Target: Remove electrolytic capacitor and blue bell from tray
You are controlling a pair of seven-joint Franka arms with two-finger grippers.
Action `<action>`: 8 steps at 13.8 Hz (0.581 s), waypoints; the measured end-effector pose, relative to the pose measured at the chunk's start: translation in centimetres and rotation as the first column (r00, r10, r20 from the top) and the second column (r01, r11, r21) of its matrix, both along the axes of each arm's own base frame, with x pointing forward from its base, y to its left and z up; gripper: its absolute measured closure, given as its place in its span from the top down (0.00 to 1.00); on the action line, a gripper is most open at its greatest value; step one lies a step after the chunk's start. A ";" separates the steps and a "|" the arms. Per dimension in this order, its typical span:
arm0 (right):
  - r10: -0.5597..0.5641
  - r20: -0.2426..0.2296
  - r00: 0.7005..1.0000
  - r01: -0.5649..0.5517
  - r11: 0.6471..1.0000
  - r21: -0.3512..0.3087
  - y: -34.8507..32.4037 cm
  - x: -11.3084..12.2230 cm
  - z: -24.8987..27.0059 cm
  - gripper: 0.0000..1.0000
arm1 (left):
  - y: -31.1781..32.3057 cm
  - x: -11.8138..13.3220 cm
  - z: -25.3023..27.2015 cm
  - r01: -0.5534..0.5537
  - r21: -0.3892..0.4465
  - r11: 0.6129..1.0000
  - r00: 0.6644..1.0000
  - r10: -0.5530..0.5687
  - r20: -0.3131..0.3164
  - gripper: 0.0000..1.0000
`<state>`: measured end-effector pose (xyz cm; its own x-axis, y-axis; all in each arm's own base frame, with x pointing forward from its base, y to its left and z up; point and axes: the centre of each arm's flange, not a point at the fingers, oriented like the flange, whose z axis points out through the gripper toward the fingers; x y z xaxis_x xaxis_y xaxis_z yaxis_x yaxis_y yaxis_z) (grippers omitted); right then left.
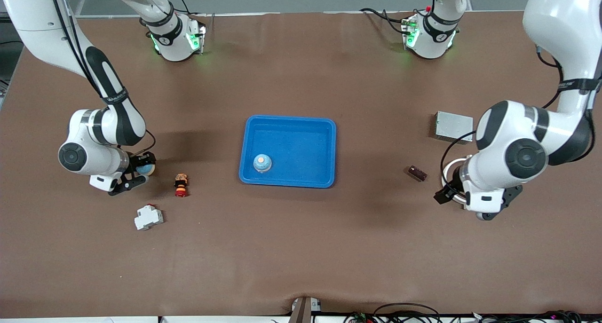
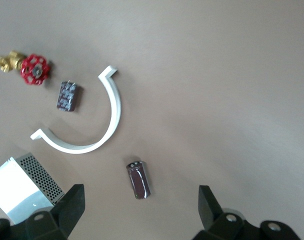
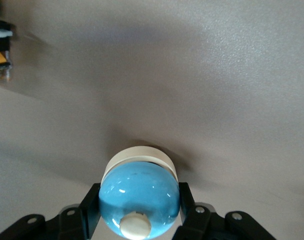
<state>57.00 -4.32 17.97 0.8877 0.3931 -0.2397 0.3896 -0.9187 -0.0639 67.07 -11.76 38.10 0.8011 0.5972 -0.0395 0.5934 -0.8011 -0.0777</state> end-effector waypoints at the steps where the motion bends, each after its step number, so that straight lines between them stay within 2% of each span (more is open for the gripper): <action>1: 0.000 0.000 1.000 0.000 1.000 0.000 0.0 0.0 -0.1 0.66 | 0.3 0.2 1.4 0.034 -0.006 0.999 0.999 -0.034 0.003 1.00; 3: -0.001 0.001 1.000 0.001 1.000 0.000 0.0 0.0 -0.1 0.69 | 1.1 0.3 4.8 0.109 -0.003 0.994 0.994 -0.109 0.008 1.00; 6: -0.003 0.000 1.000 0.003 1.000 -0.001 -0.1 0.1 0.0 0.97 | 4.0 -0.3 9.6 0.169 -0.008 0.986 0.986 -0.169 -0.005 1.00; 8: -0.019 -0.015 1.000 0.019 1.000 0.000 -0.1 0.0 0.1 1.00 | 6.3 -0.7 12.6 0.228 0.000 0.974 0.973 -0.228 0.021 1.00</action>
